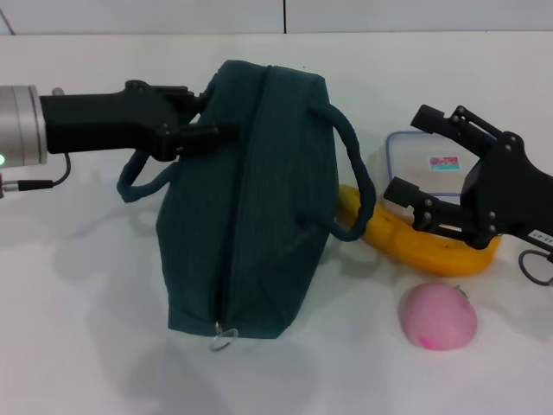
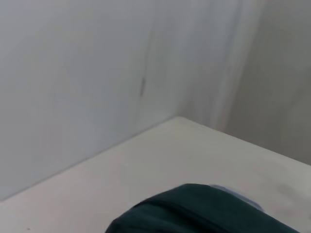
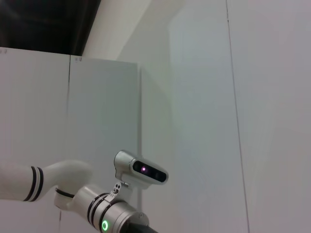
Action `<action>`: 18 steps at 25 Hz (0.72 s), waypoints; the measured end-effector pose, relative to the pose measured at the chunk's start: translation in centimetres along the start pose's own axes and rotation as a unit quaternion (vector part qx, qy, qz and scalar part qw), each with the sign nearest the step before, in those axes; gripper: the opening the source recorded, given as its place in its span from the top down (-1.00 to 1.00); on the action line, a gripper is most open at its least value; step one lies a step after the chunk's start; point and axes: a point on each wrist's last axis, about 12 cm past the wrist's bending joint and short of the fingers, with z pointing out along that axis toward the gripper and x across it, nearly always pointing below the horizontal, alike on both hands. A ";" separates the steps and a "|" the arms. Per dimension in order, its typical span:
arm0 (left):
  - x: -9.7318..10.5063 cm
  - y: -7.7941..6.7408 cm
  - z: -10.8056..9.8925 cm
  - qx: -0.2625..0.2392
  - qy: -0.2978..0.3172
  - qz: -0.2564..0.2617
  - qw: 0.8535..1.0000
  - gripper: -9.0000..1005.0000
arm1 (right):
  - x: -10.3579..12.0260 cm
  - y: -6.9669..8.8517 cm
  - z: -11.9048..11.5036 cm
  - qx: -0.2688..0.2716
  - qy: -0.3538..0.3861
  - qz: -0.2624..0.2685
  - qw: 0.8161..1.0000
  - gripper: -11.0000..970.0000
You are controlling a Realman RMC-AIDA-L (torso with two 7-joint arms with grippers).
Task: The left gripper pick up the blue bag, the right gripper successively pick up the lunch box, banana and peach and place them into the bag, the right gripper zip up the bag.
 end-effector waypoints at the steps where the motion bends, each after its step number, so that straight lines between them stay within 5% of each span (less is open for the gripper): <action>1: 0.0 0.0 0.0 -0.002 -0.001 0.000 1.000 -0.26 | 0.0 0.0 0.0 0.001 0.001 0.000 1.000 -0.80; 10: -0.2 0.0 0.1 0.000 -0.004 0.010 1.000 0.36 | 0.3 -0.1 -0.1 0.015 0.005 0.002 1.000 -0.79; 16: -0.1 -0.1 0.4 0.007 -0.018 0.029 0.999 0.85 | 1.1 -0.5 -0.8 0.075 -0.003 0.026 0.997 -0.79; 18: -0.1 0.0 0.9 0.014 -0.023 0.030 0.999 0.86 | 1.6 -0.6 -1.3 0.108 -0.012 0.048 0.993 -0.79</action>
